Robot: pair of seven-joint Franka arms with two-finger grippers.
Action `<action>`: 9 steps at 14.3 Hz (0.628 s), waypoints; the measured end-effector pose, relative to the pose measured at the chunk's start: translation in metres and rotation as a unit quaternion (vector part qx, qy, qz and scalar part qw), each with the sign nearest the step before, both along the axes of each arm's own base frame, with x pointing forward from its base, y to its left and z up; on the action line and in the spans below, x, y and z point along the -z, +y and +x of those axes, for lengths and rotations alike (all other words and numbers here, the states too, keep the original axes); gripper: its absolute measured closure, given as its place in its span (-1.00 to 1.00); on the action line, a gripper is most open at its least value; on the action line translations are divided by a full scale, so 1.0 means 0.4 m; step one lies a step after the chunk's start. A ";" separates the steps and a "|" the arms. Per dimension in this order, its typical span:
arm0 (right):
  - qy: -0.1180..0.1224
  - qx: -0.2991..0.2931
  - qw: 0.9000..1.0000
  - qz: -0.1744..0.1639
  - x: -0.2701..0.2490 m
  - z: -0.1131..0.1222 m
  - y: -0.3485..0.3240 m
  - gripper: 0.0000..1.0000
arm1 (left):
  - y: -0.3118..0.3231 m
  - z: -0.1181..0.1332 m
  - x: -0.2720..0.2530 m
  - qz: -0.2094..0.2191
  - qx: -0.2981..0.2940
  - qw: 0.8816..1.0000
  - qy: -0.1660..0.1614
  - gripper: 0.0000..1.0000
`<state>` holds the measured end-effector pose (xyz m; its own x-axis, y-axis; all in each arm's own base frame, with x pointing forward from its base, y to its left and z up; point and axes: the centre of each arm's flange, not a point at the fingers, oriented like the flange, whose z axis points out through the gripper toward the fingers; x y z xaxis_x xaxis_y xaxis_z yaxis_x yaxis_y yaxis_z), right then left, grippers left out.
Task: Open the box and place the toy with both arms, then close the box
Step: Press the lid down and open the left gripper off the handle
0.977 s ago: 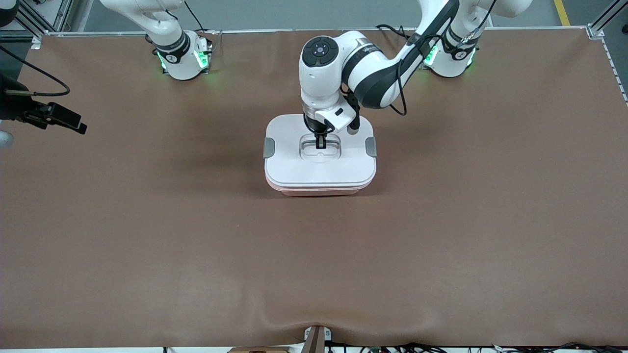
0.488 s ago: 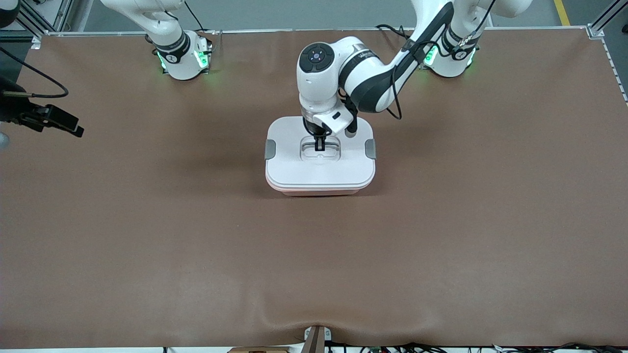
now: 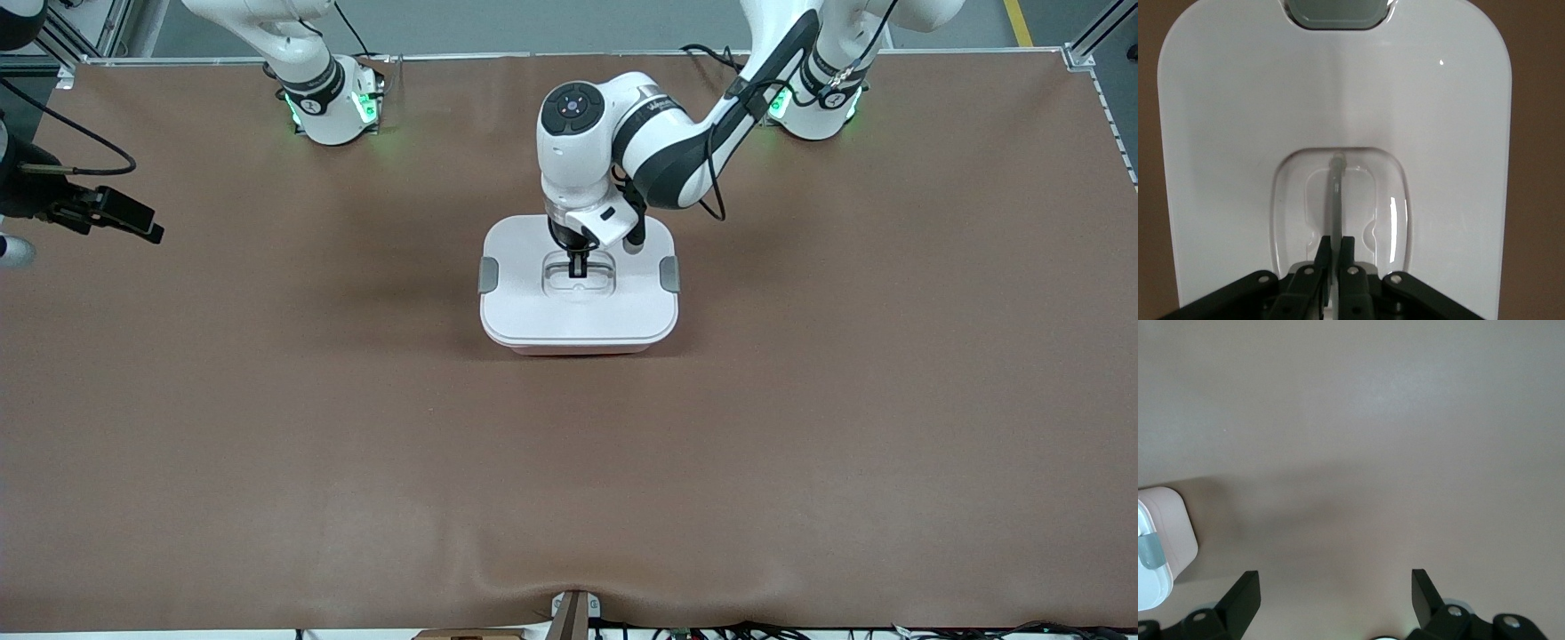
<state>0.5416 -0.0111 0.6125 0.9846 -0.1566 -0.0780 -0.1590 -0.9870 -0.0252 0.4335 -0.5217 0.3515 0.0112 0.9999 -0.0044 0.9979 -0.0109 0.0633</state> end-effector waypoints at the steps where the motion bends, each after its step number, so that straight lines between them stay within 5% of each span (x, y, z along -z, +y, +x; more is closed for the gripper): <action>1: -0.003 0.001 1.000 0.000 0.002 0.000 -0.002 -1.00 | -0.001 0.001 0.002 -0.001 -0.005 1.000 -0.001 0.86; 9: -0.025 -0.005 1.000 0.000 -0.013 -0.005 0.016 -1.00 | 0.000 0.006 0.005 -0.002 -0.013 1.000 -0.005 0.86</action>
<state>0.5396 -0.0045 0.6176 0.9888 -0.1466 -0.0288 -0.1475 -0.9885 -0.0325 0.4360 -0.5216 0.3494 -0.0147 0.9999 -0.0076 0.9972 0.0152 0.0730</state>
